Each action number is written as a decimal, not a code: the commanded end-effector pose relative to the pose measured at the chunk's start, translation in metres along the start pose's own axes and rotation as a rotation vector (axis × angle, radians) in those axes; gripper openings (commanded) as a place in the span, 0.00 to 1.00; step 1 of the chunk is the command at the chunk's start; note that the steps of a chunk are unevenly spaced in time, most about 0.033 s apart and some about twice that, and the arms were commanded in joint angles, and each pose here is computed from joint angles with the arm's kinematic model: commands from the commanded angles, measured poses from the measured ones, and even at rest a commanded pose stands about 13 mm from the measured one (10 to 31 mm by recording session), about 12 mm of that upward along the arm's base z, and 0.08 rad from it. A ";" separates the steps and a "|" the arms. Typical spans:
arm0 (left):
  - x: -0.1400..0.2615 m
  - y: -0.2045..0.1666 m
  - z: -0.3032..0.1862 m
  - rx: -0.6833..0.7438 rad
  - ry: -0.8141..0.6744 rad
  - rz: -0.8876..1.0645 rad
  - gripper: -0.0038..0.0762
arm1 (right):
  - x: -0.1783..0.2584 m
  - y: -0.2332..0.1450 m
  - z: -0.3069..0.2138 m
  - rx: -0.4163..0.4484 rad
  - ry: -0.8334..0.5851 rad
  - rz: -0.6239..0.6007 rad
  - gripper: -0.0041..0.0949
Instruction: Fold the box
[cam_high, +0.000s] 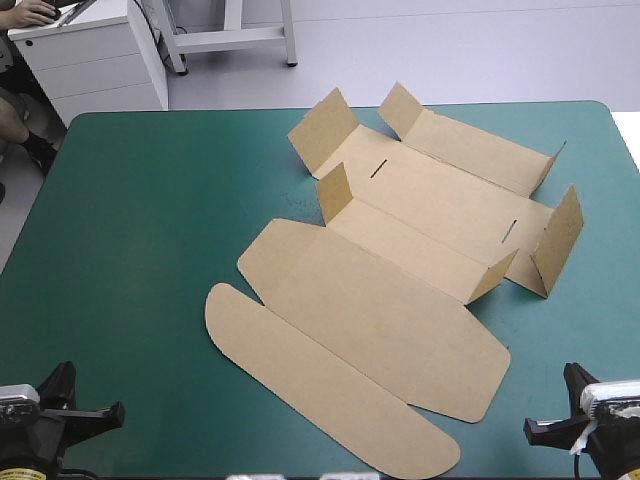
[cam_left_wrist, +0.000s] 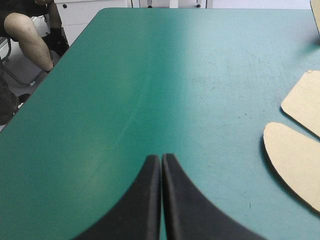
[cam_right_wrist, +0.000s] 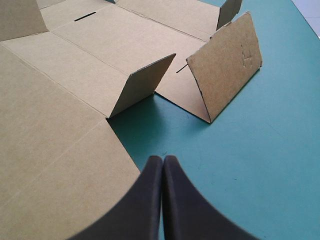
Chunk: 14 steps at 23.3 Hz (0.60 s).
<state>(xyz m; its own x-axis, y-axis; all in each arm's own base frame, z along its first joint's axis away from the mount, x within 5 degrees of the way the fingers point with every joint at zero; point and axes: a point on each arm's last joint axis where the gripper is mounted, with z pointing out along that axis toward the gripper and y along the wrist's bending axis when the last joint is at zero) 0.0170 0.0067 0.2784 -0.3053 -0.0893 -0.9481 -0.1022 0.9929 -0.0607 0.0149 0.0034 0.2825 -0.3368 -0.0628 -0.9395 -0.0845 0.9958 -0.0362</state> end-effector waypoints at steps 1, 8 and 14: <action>-0.013 -0.002 -0.003 0.021 -0.081 -0.010 0.04 | -0.013 -0.001 -0.002 0.012 -0.078 0.002 0.02; -0.013 -0.002 -0.003 0.021 -0.081 -0.010 0.04 | -0.013 -0.001 -0.002 0.012 -0.078 0.002 0.02; -0.013 -0.002 -0.003 0.021 -0.081 -0.010 0.04 | -0.013 -0.001 -0.002 0.012 -0.078 0.002 0.04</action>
<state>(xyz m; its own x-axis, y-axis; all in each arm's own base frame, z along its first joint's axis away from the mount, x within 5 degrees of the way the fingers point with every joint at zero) 0.0170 0.0067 0.2784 -0.3053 -0.0893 -0.9481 -0.1022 0.9929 -0.0607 0.0149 0.0034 0.2825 -0.3368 -0.0628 -0.9395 -0.0845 0.9958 -0.0362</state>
